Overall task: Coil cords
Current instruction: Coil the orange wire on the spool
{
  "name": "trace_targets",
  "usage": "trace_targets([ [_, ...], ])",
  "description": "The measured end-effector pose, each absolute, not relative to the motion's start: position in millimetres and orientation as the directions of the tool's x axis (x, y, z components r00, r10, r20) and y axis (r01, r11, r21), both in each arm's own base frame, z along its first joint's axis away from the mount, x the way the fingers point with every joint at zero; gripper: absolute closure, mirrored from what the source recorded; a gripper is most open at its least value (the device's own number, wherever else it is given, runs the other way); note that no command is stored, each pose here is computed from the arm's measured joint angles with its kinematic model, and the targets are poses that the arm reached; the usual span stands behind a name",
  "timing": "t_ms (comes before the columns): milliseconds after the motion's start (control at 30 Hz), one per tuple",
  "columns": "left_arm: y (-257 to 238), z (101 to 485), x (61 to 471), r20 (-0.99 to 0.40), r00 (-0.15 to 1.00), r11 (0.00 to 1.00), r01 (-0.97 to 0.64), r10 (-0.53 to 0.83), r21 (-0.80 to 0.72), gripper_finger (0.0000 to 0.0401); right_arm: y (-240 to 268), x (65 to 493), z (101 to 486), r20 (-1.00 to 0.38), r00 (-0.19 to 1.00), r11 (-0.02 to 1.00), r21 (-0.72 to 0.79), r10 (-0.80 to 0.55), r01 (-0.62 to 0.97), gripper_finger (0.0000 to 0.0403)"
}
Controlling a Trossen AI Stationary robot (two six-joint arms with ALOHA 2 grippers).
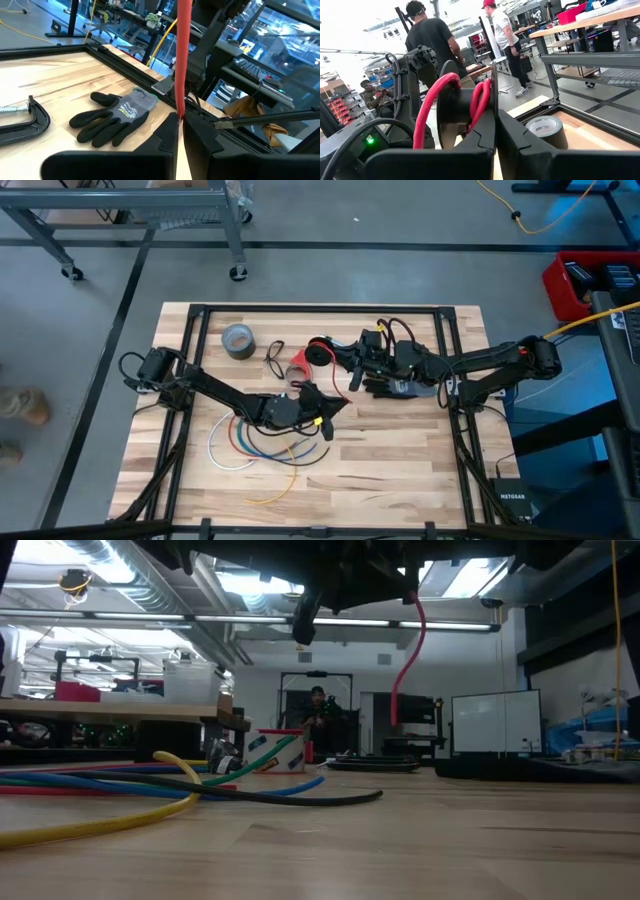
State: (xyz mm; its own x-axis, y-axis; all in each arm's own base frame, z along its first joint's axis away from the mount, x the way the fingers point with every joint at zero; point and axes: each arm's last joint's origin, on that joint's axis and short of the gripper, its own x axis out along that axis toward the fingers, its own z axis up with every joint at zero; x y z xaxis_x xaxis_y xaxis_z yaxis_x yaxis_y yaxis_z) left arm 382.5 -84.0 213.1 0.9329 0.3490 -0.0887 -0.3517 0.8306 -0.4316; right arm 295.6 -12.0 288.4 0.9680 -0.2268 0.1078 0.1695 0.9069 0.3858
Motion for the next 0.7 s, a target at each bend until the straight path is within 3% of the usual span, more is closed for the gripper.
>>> trace_targets([
  [200,-84.8,212.4,382.4,-0.096,0.937,0.834,-0.342,0.335,-0.433,0.0374,-12.0,295.6,288.3,0.107,0.968,0.91,0.377,-0.226,0.171,0.0397],
  [500,-77.5,212.6,384.0,-0.095,0.931,0.817,-0.355,0.351,-0.454,0.0295,-12.0,295.6,288.7,0.111,0.968,0.91,0.378,-0.226,0.17,0.0397],
  [700,-75.2,213.0,384.5,-0.091,0.93,0.811,-0.357,0.357,-0.464,0.0295,-12.0,295.3,290.7,0.131,0.965,0.911,0.378,-0.226,0.162,0.0397],
])
